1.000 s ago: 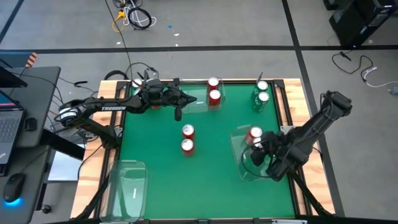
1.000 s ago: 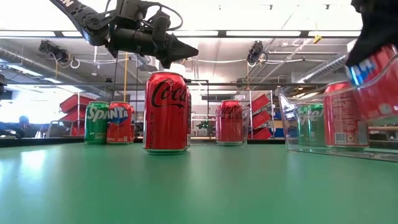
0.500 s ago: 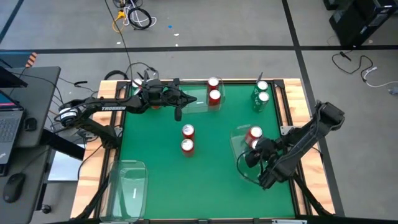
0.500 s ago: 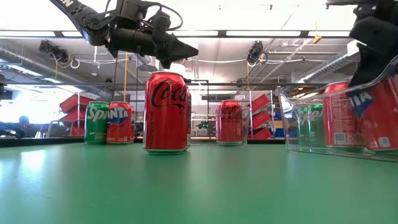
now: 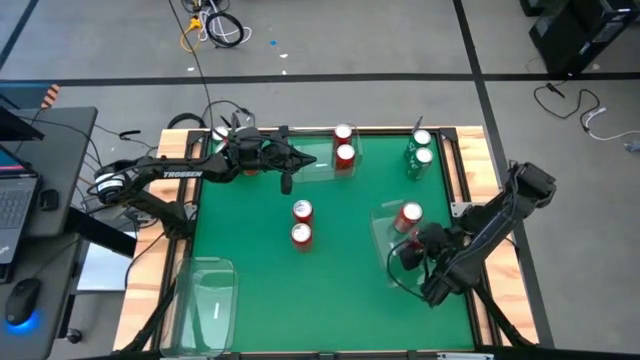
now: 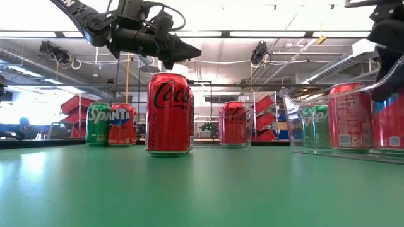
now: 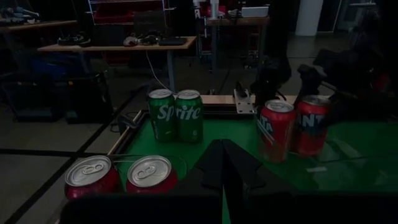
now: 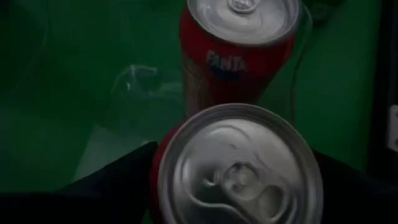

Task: Sort soda cans
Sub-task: Put the red soda can into the middle right transparent bin, then put the green soda can into the middle left transparent bin

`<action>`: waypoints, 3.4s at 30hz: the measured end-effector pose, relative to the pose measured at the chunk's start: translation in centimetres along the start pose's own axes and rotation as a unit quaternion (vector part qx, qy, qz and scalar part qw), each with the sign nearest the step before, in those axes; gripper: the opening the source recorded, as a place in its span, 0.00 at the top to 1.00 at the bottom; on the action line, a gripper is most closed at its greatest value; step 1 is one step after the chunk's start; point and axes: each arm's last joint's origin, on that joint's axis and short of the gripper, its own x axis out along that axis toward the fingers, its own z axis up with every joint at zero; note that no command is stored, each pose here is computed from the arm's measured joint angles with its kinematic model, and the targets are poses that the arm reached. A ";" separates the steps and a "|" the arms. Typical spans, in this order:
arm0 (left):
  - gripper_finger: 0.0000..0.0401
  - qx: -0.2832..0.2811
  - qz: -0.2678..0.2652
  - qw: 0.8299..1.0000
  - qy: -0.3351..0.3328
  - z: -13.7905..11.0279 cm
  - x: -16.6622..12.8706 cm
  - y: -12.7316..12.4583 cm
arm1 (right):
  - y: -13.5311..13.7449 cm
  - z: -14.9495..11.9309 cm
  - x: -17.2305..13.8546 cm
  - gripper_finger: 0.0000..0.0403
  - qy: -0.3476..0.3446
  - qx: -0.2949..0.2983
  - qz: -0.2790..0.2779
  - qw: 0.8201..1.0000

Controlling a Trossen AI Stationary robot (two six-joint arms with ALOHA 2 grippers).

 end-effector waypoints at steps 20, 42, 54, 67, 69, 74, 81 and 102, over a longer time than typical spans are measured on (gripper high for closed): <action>0.99 0.000 0.000 1.000 0.000 0.0 0.0 0.0 | -1.3 3.1 -0.8 0.13 0.021 -0.022 0.018 0.999; 0.99 0.015 -0.002 1.000 0.022 -0.4 0.0 0.0 | -1.4 6.1 -1.6 0.14 0.061 -0.056 0.083 0.993; 0.99 0.033 -0.003 0.999 0.023 -0.5 0.0 0.0 | -1.0 10.3 -1.9 0.29 0.019 -0.070 0.089 0.993; 0.99 -0.006 -0.060 0.994 -0.090 1.8 -0.2 -0.1 | -0.8 17.0 1.4 0.50 -0.036 -0.105 0.090 0.990; 0.99 -0.011 -0.069 0.992 -0.103 2.1 -0.4 0.0 | -0.7 17.5 1.4 0.56 -0.053 -0.120 0.099 0.986; 0.99 -0.023 -0.069 0.988 -0.134 1.9 -0.9 0.3 | -1.6 17.9 1.0 0.75 -0.090 -0.123 0.082 0.985; 0.99 0.001 -0.037 0.989 -0.145 -1.0 -2.3 0.0 | -4.1 18.1 2.4 0.96 -0.054 -0.082 0.053 0.994; 0.99 -0.009 -0.019 0.993 -0.113 -3.0 -2.8 -0.2 | -7.9 21.0 7.8 0.13 0.028 -0.006 -0.084 0.996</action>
